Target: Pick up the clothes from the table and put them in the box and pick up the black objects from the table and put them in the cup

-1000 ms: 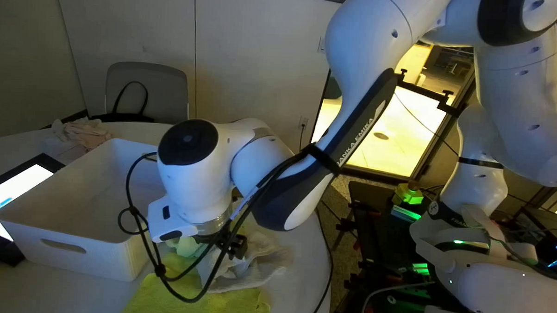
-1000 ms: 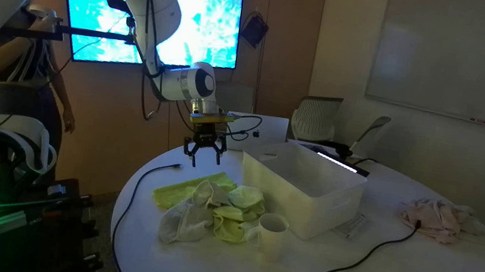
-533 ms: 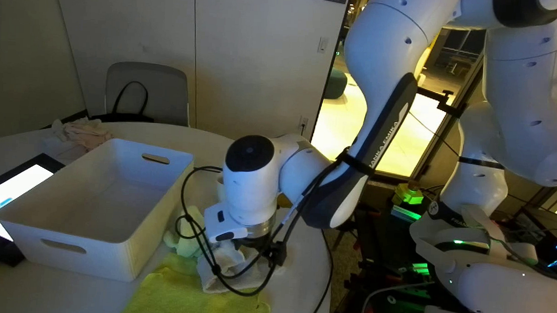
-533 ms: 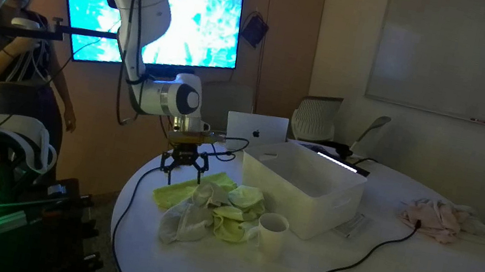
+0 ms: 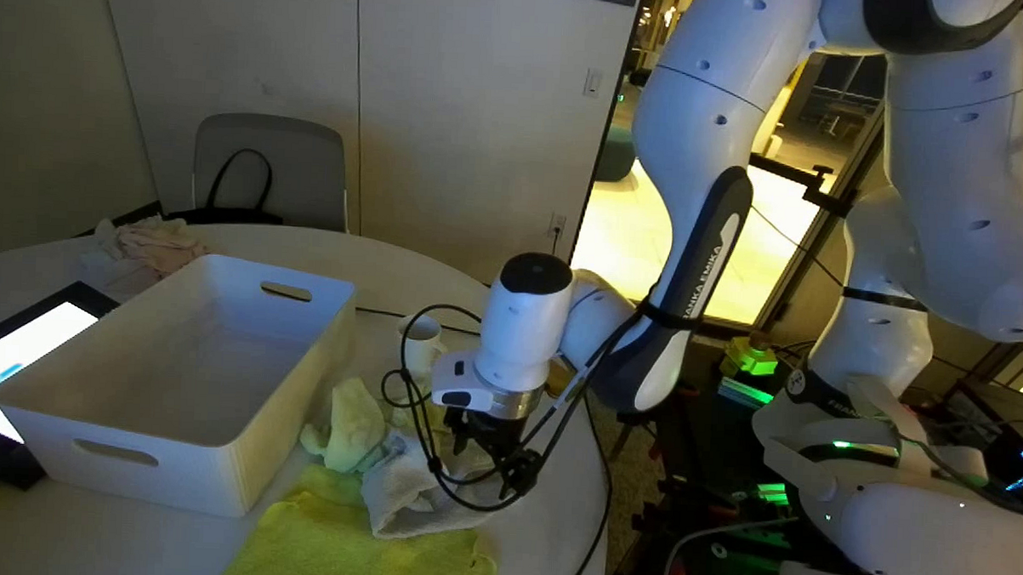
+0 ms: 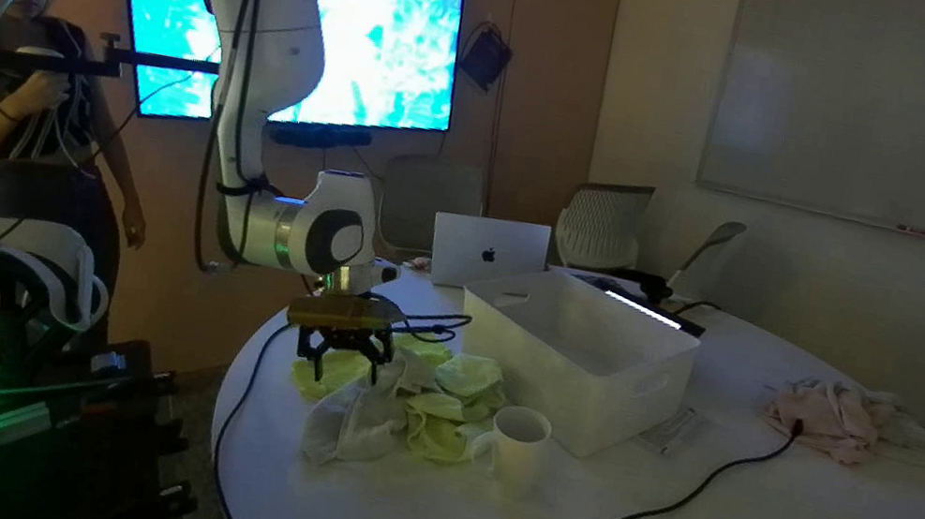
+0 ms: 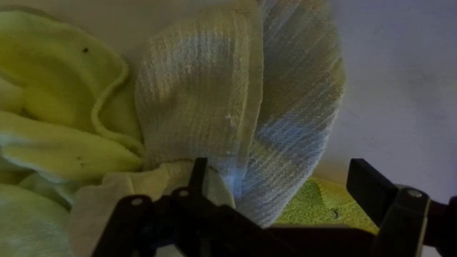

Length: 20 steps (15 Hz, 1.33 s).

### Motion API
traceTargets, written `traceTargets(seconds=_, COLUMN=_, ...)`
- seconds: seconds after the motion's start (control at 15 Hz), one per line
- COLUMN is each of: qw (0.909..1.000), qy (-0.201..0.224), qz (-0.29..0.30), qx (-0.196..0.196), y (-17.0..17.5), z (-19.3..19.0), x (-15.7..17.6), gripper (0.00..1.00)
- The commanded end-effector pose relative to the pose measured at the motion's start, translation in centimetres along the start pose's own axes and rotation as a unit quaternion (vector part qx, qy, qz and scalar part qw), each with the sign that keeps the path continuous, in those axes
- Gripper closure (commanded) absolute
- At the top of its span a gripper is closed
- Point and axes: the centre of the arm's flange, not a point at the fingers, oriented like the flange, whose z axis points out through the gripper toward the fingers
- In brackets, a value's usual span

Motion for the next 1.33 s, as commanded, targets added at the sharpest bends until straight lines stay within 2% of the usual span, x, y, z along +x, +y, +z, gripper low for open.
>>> traceTargets(seconds=0.0, qw=0.9984, qy=0.025, qz=0.035, qx=-0.036, y=-0.1, z=0.5, x=-1.9, gripper=0.00)
traceTargets(seconds=0.27, qw=0.9972, qy=0.021, qz=0.038, qx=-0.060, y=0.9, z=1.7, x=-2.4, gripper=0.00)
traceTargets(seconds=0.87, qw=0.9971, qy=0.000, qz=0.028, qx=-0.071, y=0.2, z=3.9, x=-1.9, gripper=0.00)
traceTargets(seconds=0.93, qw=0.9968, qy=0.000, qz=0.029, qx=-0.074, y=0.3, z=3.9, x=-2.0, gripper=0.05)
traceTargets(seconds=1.0, qw=0.9965, qy=0.002, qz=0.031, qx=-0.078, y=0.5, z=3.8, x=-2.0, gripper=0.21)
traceTargets(seconds=1.13, qw=0.9957, qy=0.002, qz=0.034, qx=-0.086, y=0.9, z=3.6, x=-2.1, gripper=0.32)
traceTargets(seconds=1.27, qw=0.9949, qy=0.001, qz=0.038, qx=-0.094, y=1.3, z=3.4, x=-2.2, gripper=0.46)
